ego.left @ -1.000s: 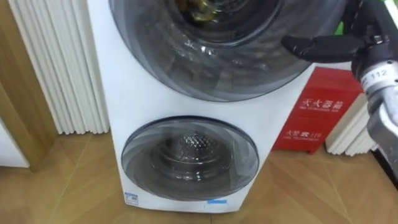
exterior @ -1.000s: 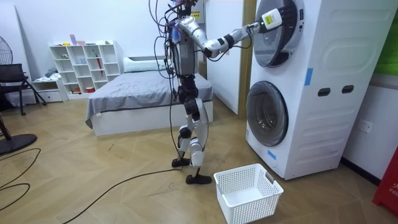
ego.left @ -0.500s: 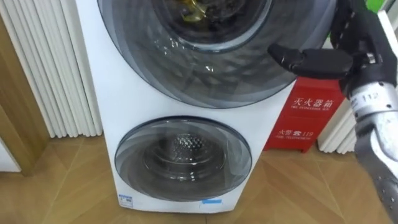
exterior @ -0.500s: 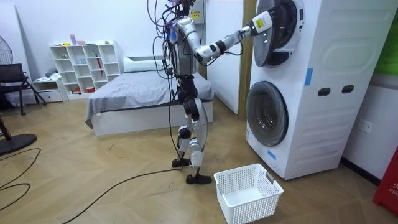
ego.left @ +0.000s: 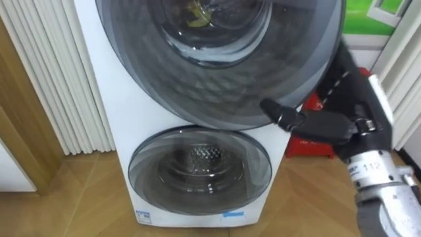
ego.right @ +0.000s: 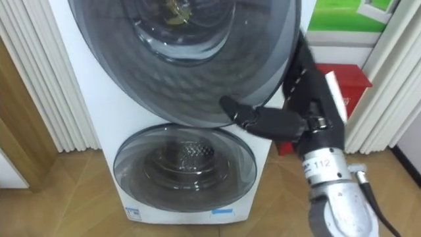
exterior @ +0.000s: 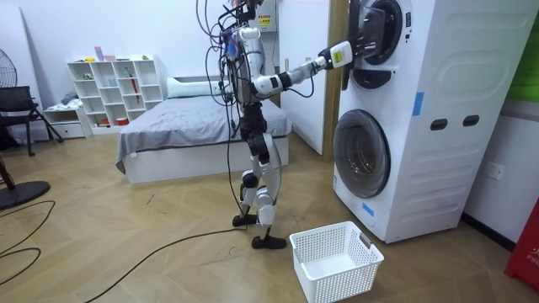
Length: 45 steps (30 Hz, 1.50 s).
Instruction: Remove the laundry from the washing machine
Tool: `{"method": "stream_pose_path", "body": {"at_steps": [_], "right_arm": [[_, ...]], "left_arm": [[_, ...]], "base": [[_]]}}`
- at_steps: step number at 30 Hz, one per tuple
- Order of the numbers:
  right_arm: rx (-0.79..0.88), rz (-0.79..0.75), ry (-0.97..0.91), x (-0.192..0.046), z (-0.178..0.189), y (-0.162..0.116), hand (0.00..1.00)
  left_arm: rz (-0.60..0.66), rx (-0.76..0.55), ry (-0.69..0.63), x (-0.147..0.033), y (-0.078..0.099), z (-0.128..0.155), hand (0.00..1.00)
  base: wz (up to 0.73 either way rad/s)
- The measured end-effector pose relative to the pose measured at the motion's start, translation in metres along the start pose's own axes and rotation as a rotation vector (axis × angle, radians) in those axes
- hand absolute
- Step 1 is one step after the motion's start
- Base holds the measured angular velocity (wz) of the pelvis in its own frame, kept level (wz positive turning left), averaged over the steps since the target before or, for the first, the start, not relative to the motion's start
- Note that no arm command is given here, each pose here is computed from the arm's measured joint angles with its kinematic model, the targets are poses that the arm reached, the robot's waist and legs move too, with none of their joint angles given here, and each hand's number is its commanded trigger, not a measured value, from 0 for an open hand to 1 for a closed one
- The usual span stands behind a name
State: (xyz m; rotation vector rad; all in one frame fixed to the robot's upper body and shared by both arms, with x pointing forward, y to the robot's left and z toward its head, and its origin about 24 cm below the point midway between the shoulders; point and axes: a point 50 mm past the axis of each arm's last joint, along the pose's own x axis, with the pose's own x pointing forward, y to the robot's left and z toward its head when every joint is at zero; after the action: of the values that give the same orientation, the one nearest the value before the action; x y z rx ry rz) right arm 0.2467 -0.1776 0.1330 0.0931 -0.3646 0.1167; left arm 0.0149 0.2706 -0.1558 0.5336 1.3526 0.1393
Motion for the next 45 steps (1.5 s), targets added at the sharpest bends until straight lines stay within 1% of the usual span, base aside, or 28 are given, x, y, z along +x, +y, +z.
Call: {"method": "stream_pose_path", "body": {"at_steps": [3, 11, 23, 30, 34, 38, 45], "right_arm": [[0.009, 0.016, -0.004, -0.005, 0.002, 0.002, 0.0], [0.033, 0.048, -0.001, -0.009, 0.003, 0.007, 0.0], [0.044, 0.144, 0.0, -0.009, 0.005, 0.019, 0.0], [-0.025, 0.195, -0.018, -0.01, 0.009, 0.025, 0.0], [-0.028, 0.204, -0.018, -0.01, 0.011, 0.026, 0.0], [-0.029, 0.207, -0.02, -0.01, 0.011, 0.029, 0.0], [-0.025, 0.199, -0.015, -0.01, 0.01, 0.032, 0.0]], "left_arm": [[-0.005, -0.001, -0.001, -0.001, -0.002, -0.003, 0.0], [-0.001, -0.006, -0.045, 0.001, 0.0, 0.008, 0.0], [-0.023, 0.053, -0.093, 0.003, -0.004, 0.026, 0.0], [-0.02, 0.055, -0.12, 0.005, -0.001, 0.037, 0.0], [-0.018, 0.052, -0.125, 0.005, -0.001, 0.038, 0.0], [-0.014, 0.057, -0.115, 0.005, 0.0, 0.034, 0.0], [-0.002, 0.111, -0.122, 0.006, 0.006, 0.034, 0.0]], "base": [[0.0], [-0.06], [-0.1], [-0.1], [-0.03], [-0.03], [0.02]]}}
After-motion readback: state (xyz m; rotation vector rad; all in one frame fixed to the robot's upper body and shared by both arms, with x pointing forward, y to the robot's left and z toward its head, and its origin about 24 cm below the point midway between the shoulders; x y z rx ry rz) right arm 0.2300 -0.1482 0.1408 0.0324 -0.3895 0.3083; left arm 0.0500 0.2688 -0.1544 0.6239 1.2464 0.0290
